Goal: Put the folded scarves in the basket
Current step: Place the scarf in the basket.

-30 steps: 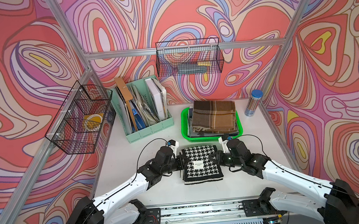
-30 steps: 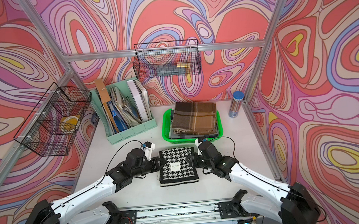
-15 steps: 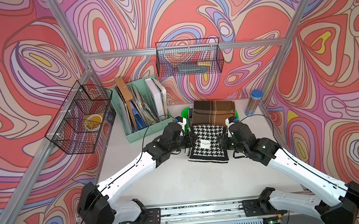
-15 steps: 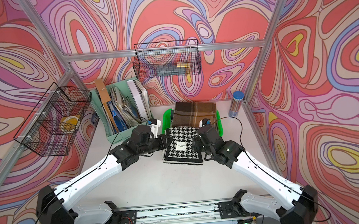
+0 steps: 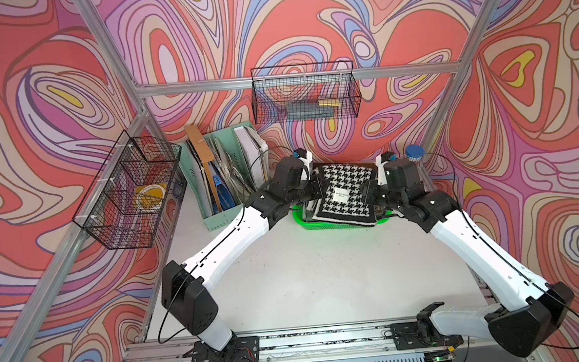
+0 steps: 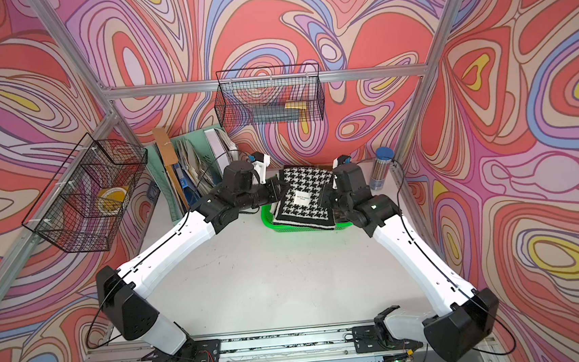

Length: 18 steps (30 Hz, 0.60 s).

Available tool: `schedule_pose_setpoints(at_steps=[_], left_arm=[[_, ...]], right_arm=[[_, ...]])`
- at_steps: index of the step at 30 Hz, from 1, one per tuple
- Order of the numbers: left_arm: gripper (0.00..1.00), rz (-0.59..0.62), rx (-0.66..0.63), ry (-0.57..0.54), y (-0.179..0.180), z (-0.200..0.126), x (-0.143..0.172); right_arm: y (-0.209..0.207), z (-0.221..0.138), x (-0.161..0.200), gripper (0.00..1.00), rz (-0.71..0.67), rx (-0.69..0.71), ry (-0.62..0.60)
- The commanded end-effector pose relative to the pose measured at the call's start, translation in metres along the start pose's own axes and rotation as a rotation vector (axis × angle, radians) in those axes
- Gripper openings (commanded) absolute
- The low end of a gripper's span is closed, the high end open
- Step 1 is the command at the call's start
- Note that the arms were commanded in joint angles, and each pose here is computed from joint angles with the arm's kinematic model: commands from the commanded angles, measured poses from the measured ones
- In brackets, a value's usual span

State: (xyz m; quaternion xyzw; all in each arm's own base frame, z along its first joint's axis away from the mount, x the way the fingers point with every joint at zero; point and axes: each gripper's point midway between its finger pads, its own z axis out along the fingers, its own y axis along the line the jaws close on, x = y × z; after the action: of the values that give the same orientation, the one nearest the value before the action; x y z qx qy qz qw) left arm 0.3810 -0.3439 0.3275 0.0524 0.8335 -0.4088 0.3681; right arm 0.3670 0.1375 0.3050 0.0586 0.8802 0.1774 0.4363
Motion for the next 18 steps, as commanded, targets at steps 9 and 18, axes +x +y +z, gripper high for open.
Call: schedule_pose_setpoints(at_steps=[9, 18], left_arm=[[0.00, -0.004, -0.021, 0.001, 0.009, 0.037, -0.031], [0.00, -0.069, -0.087, 0.032, 0.052, 0.070, -0.030]], right_arm=[[-0.012, 0.031, -0.039, 0.00, -0.004, -0.024, -0.018], [-0.042, 0.072, -0.039, 0.00, 0.036, 0.015, 0.040]])
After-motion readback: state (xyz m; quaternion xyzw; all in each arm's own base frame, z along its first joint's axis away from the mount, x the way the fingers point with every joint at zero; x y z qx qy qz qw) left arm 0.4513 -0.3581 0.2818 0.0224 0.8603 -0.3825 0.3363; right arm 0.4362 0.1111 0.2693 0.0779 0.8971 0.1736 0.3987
